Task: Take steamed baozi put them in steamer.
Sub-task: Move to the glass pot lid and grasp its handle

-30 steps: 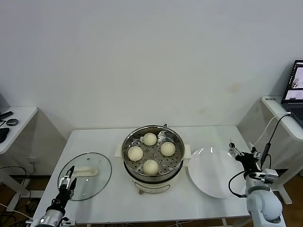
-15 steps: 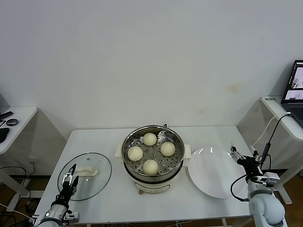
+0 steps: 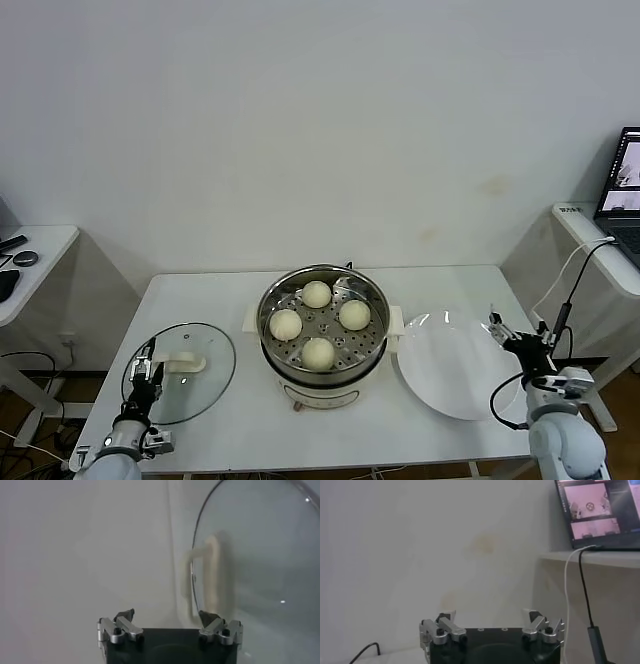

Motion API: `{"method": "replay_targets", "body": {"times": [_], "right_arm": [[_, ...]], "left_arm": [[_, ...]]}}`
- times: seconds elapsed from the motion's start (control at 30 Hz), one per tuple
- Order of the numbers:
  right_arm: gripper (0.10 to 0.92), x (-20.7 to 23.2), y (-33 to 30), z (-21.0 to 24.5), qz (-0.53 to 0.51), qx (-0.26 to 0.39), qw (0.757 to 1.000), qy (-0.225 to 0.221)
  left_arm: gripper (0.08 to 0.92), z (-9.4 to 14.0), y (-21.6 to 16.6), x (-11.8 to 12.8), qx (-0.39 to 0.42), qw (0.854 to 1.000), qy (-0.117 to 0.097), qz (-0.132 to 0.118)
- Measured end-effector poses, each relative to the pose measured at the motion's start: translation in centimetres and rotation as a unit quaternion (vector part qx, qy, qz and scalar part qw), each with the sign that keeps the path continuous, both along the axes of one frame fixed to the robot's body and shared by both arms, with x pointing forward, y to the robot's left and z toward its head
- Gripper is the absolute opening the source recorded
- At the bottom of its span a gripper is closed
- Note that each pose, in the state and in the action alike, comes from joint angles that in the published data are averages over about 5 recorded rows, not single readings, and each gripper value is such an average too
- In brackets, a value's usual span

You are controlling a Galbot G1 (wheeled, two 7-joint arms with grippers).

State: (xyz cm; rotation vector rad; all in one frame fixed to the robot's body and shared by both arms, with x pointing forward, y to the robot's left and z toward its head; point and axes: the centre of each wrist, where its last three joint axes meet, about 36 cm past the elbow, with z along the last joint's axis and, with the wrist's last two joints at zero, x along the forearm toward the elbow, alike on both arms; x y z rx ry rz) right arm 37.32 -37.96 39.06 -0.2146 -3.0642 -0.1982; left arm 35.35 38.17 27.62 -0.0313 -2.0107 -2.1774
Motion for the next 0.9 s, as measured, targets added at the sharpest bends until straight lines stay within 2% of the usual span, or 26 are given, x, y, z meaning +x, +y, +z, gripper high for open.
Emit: {"method": "replay_targets", "body": {"times": [0.27,0.9], "right_arm": [[0.823,-0.2,-0.2,-0.1,-0.001,-0.002,1.000,0.000],[0.823,-0.8,-0.2,-0.4,-0.001,-0.002,1.000,0.003]], "left_arm": [[0.823,-0.4,-0.3,0.7,-0.001,1.000,0.002,0.006],[0.823,-1.1,-0.5,3.5,-0.007,1.000,-0.029,0.003]]}}
